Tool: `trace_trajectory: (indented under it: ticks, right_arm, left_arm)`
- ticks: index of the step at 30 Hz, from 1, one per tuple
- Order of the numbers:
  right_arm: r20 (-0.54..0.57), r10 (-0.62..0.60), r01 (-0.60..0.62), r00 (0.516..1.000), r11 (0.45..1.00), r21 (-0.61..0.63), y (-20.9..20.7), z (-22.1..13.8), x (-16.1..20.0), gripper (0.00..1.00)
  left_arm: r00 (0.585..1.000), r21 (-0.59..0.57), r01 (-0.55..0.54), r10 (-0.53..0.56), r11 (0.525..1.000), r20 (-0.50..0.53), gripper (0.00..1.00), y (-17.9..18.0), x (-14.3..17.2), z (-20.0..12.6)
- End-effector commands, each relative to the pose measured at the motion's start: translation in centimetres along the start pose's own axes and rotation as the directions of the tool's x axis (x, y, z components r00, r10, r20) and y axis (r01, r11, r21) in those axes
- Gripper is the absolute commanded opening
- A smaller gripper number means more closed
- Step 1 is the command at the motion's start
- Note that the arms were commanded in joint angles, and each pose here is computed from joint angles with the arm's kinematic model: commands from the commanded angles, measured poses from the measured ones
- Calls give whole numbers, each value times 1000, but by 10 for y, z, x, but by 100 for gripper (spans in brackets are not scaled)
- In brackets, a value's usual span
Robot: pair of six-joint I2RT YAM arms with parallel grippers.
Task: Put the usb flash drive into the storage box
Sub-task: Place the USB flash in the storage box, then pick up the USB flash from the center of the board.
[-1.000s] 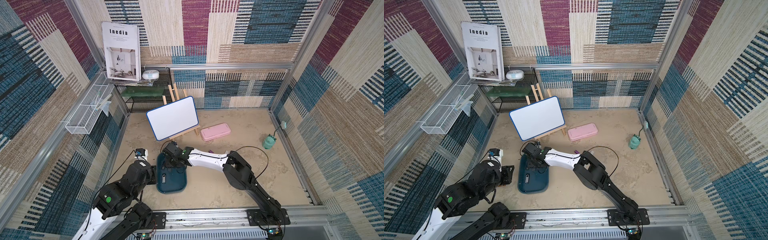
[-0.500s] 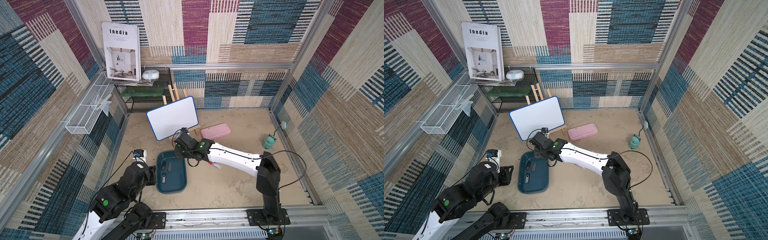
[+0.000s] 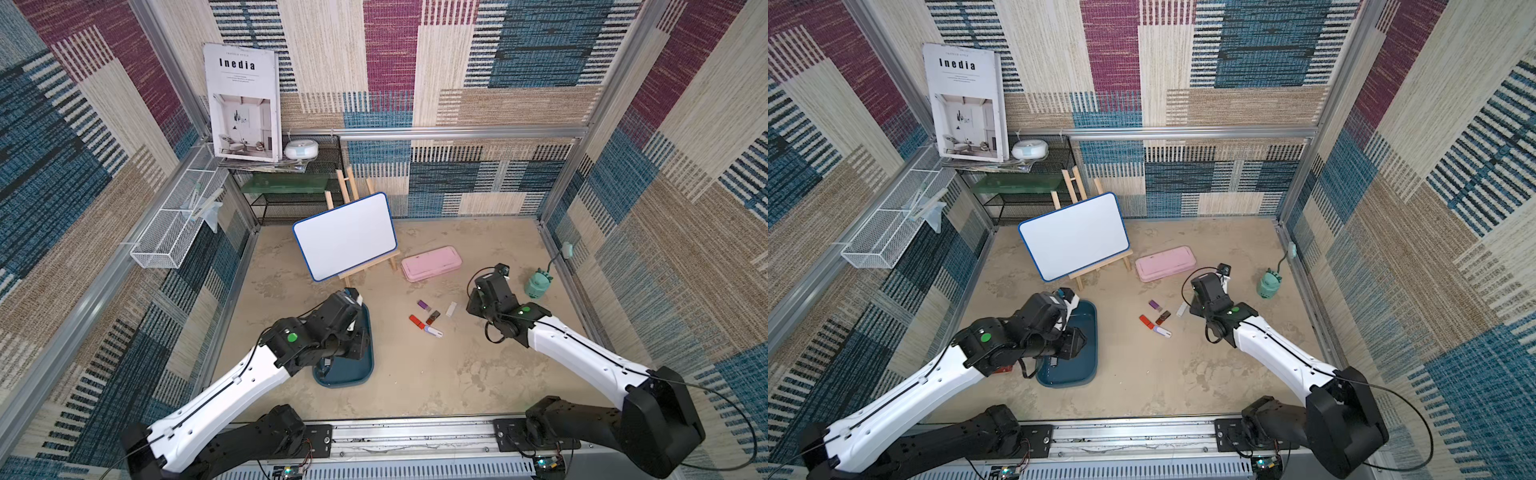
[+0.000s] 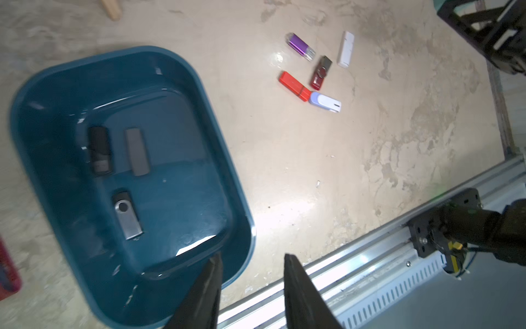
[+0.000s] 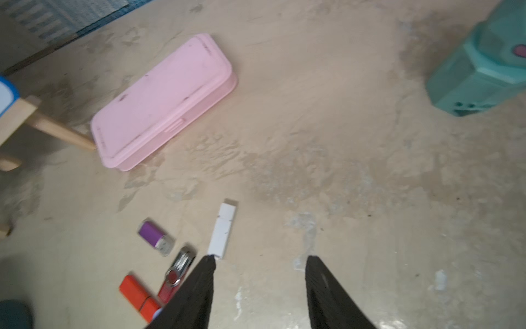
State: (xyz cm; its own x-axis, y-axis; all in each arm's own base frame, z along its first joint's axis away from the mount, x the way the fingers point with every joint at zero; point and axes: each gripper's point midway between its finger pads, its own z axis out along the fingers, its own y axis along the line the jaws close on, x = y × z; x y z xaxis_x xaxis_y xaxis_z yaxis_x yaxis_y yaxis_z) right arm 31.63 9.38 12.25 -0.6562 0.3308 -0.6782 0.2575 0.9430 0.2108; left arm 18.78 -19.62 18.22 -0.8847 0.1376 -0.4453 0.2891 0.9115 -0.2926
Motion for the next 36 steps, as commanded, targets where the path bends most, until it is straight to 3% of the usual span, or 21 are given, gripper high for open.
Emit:
trace_trajectory:
  ticks: [1, 8, 17, 24, 36]
  right_arm:
    - [67, 33, -33, 997, 999, 0, -18, 8, -11, 59]
    - [117, 58, -65, 991, 997, 50, -56, 17, -1, 60]
    - [152, 87, -98, 984, 993, 65, -71, 22, 14, 60]
    - [141, 79, -92, 987, 992, 91, -74, 27, 17, 60]
    - [126, 67, -81, 990, 991, 111, -76, 31, 20, 60]
  left_arm:
    - [999, 49, -40, 40, 998, -5, 41, -36, -13, 25]
    - [959, 103, -236, 249, 966, -136, 38, -96, -15, 91]
    - [907, 226, -321, 367, 920, -204, 37, -141, -27, 138]
    - [866, 251, -362, 424, 898, -265, 37, -152, -29, 177]
    - [842, 277, -360, 438, 891, -315, 37, -148, -38, 223]
